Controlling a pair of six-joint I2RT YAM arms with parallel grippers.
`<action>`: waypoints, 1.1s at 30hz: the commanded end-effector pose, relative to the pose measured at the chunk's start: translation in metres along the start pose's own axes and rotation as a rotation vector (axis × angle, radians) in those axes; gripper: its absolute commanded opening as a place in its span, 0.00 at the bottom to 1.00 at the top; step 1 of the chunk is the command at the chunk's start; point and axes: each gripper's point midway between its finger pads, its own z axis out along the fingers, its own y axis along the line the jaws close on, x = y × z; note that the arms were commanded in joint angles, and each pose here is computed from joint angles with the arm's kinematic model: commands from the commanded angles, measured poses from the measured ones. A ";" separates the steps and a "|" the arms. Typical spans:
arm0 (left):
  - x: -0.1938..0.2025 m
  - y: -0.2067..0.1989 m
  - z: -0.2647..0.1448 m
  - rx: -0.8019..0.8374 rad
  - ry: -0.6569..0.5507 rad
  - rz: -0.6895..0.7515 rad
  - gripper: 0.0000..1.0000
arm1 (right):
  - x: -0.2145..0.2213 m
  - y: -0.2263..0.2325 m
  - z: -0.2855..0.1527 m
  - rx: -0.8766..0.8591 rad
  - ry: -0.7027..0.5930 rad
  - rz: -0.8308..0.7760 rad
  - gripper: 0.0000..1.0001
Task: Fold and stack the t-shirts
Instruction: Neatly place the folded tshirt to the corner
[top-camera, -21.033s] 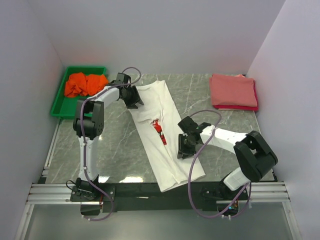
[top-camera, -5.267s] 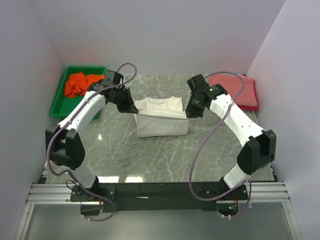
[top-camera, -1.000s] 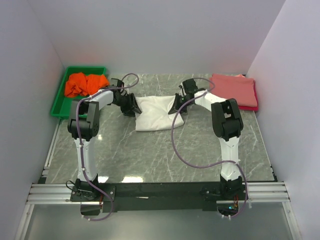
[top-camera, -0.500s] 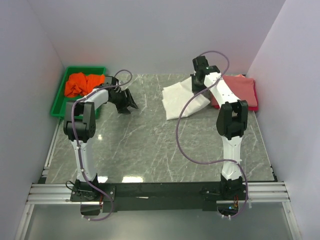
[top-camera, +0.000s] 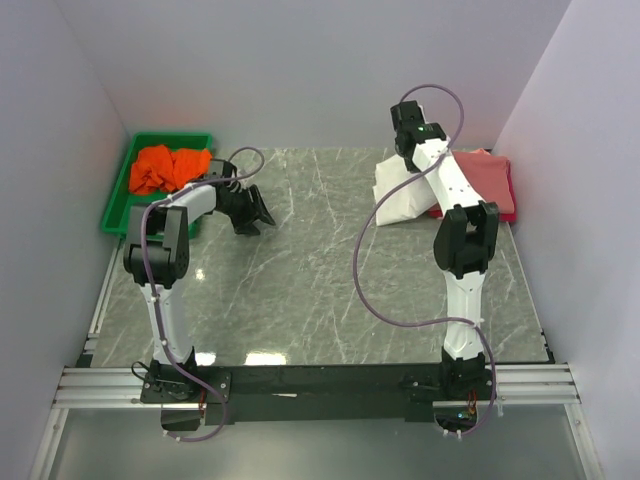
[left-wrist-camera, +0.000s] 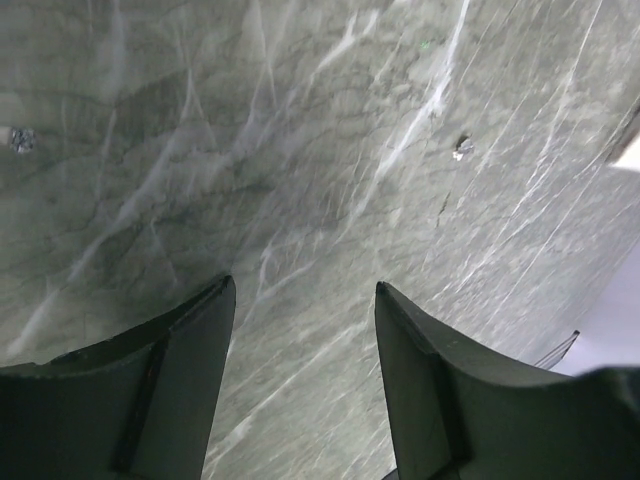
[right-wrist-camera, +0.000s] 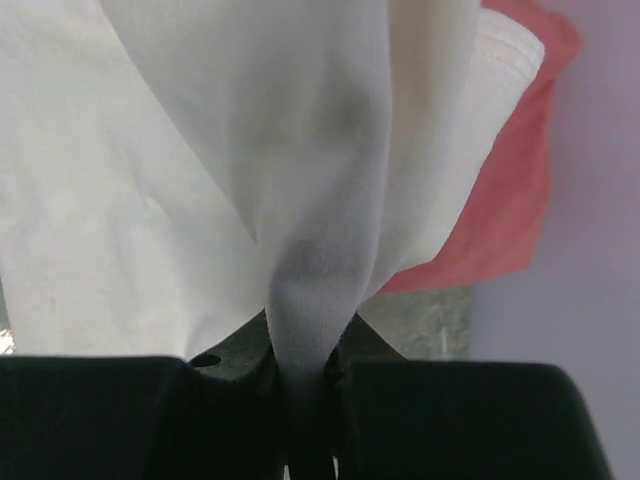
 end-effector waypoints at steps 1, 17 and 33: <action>0.001 0.001 -0.014 -0.027 -0.027 0.040 0.64 | -0.044 -0.047 -0.015 0.138 -0.134 0.053 0.00; 0.015 0.011 -0.005 -0.027 0.011 0.026 0.64 | -0.074 -0.100 -0.079 0.071 -0.286 0.141 0.00; 0.022 0.016 -0.001 -0.026 0.033 0.021 0.64 | -0.063 -0.131 -0.092 0.050 -0.291 0.178 0.00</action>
